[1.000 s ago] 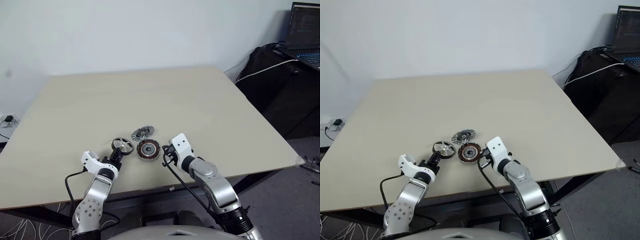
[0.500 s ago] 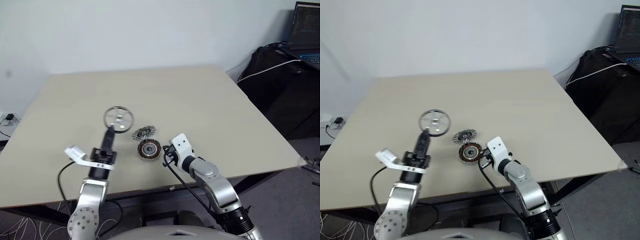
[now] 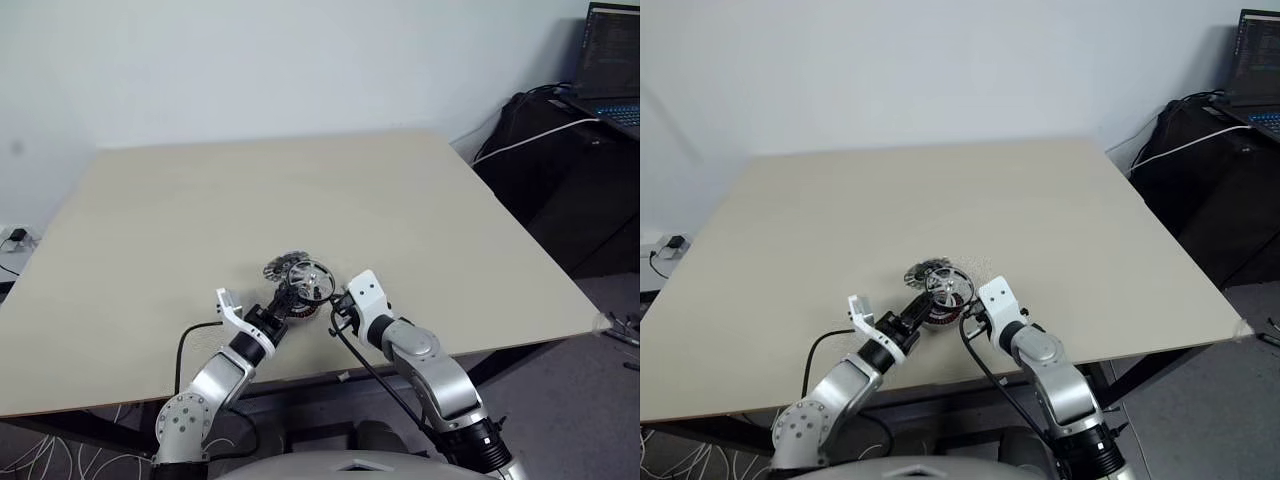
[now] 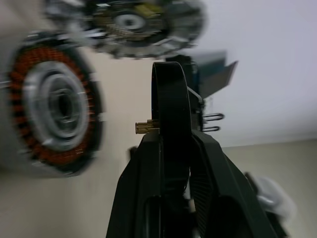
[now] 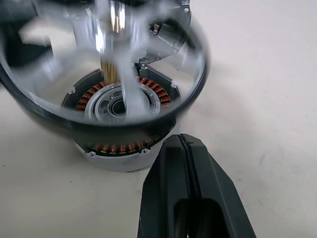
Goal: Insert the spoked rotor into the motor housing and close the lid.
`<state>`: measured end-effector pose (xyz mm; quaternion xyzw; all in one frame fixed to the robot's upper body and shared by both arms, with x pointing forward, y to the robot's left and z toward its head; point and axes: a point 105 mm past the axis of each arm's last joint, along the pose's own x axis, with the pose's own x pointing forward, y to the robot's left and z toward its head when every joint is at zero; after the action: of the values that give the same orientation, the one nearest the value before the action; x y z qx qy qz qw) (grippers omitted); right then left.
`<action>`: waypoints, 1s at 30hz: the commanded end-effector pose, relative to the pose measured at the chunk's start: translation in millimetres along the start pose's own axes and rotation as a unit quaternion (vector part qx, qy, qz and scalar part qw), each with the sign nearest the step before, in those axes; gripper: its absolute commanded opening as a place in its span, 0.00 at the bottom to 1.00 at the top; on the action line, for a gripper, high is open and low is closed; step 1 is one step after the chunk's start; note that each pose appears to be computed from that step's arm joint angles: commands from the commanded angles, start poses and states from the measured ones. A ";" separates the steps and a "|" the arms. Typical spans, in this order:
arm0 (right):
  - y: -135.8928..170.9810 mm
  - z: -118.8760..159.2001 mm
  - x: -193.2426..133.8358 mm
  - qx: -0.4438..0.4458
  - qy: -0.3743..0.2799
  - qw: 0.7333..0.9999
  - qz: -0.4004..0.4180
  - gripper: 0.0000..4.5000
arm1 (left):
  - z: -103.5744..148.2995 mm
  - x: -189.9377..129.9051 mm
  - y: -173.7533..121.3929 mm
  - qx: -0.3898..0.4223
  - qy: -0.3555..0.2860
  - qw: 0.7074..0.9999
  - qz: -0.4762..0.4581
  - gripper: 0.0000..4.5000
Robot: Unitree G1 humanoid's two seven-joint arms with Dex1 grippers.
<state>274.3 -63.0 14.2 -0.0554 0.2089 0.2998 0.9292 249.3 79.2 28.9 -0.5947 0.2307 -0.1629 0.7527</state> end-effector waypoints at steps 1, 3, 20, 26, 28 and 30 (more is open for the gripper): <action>-1.6 16.8 -3.4 -0.007 -0.031 0.999 -0.006 0.00 | 2.1 4.7 -3.2 0.006 0.003 1.000 -0.002 0.10; -1.2 17.5 -2.9 -0.008 -0.032 0.999 -0.005 0.00 | 4.4 5.0 -0.2 0.008 -0.002 1.000 0.000 0.10; -3.0 19.8 -4.4 -0.017 -0.033 0.999 -0.005 0.00 | 7.6 14.4 13.7 0.006 -0.009 1.000 0.005 0.10; -3.2 18.9 -4.8 -0.017 -0.032 0.999 -0.006 0.00 | 5.8 14.4 15.6 0.003 -0.003 1.000 0.008 0.10; -3.0 18.9 -4.7 -0.017 -0.032 0.999 -0.006 0.00 | 5.2 13.9 16.3 0.002 0.000 1.000 0.010 0.22; -3.0 19.2 -4.6 -0.017 -0.032 0.999 -0.006 0.00 | 5.2 13.5 17.1 0.002 0.001 1.000 0.013 0.31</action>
<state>274.8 -64.9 18.4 -0.0623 0.2019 0.3004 0.9301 258.3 83.6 2.2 -0.5901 0.2499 -0.1392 0.7550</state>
